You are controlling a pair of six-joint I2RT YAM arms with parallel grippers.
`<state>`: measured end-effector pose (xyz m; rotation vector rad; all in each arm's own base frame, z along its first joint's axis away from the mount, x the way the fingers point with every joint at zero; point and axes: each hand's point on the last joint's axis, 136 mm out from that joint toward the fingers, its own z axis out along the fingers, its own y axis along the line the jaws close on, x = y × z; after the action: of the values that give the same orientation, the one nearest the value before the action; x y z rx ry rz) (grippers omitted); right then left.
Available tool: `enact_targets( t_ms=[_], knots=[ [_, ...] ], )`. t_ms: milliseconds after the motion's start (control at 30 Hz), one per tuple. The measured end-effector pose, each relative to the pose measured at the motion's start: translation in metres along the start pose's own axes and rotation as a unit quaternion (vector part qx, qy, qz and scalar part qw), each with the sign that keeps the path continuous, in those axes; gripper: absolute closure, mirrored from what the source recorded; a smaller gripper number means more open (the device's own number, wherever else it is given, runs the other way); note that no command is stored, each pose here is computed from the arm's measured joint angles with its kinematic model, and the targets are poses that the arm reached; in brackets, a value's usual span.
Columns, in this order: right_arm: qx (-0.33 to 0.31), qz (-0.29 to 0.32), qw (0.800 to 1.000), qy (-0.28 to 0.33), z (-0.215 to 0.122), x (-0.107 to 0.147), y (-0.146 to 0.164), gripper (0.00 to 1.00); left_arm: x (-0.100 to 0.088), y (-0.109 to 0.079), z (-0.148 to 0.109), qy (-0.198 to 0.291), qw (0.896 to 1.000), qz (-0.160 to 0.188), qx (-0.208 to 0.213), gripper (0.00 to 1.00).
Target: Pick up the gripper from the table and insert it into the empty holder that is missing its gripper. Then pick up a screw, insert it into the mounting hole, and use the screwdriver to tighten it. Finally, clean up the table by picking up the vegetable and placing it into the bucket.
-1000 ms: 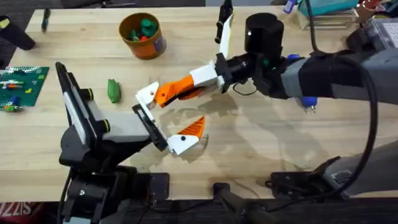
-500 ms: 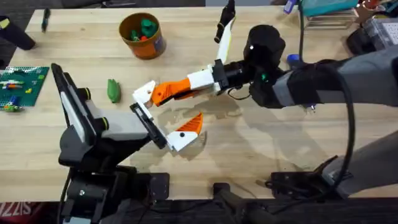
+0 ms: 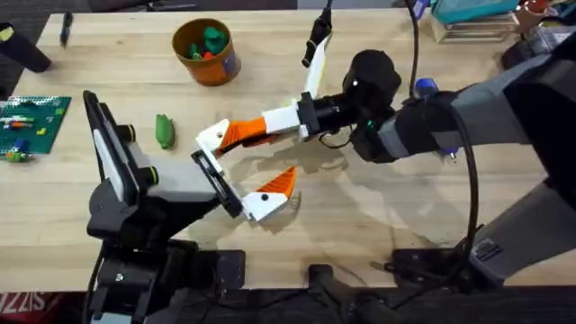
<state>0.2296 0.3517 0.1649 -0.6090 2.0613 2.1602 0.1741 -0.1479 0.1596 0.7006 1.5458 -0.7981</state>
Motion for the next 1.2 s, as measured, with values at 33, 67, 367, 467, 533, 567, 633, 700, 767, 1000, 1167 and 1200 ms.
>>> enact_targets(
  t_ms=[33, 67, 367, 467, 533, 567, 633, 700, 767, 1000, 1167, 1200],
  knots=[
    [0.000, 0.001, 1.000, 0.000, 0.0000, -0.0001, -0.0001, 0.993, 0.0000, 0.0000, 0.0000, 0.000, 1.000, 0.000, 0.000, 0.015],
    [0.001, 0.002, 1.000, -0.001, 0.0000, -0.0005, -0.0002, 0.993, 0.0000, 0.0000, 0.0000, 0.000, 1.000, 0.000, 0.000, 0.015],
    [0.003, 0.010, 1.000, -0.009, 0.0018, -0.0025, -0.0010, 0.993, -0.0001, 0.0008, -0.0002, 0.000, 1.000, 0.000, -0.002, 0.015],
    [0.004, 0.010, 1.000, -0.012, 0.0022, -0.0031, -0.0012, 0.993, -0.0001, 0.0008, -0.0002, 0.000, 1.000, 0.000, -0.002, 0.015],
    [0.004, 0.010, 1.000, -0.012, 0.0021, -0.0033, -0.0013, 0.993, 0.0001, 0.0007, -0.0002, 0.000, 1.000, 0.000, -0.002, 0.015],
    [0.004, 0.010, 1.000, -0.012, 0.0021, -0.0033, -0.0013, 0.993, 0.0000, 0.0006, -0.0002, 0.000, 1.000, 0.000, -0.001, 0.015],
    [0.004, 0.010, 1.000, -0.012, 0.0021, -0.0033, -0.0013, 0.993, -0.0001, 0.0006, -0.0002, 0.000, 1.000, 0.000, -0.001, 0.015],
    [0.004, 0.010, 1.000, -0.012, 0.0021, -0.0034, -0.0013, 0.993, 0.0000, 0.0006, -0.0002, 0.000, 1.000, 0.000, -0.001, 0.015],
    [0.004, 0.010, 1.000, -0.012, 0.0021, -0.0034, -0.0013, 0.993, 0.0001, 0.0005, -0.0002, 0.000, 1.000, 0.000, -0.001, 0.015],
    [0.004, 0.011, 1.000, -0.012, 0.0021, -0.0032, -0.0013, 0.973, 0.0001, 0.0001, -0.0002, 0.000, 1.000, 0.000, 0.000, 0.015],
    [0.006, 0.018, 1.000, -0.008, 0.0019, -0.0013, -0.0030, 0.839, 0.0001, -0.0027, -0.0002, 0.000, 1.000, 0.001, 0.008, 0.015],
    [0.006, 0.019, 1.000, -0.006, 0.0018, -0.0006, -0.0033, 0.820, 0.0000, -0.0038, -0.0003, 0.000, 1.000, 0.002, 0.011, 0.015]
  ],
)
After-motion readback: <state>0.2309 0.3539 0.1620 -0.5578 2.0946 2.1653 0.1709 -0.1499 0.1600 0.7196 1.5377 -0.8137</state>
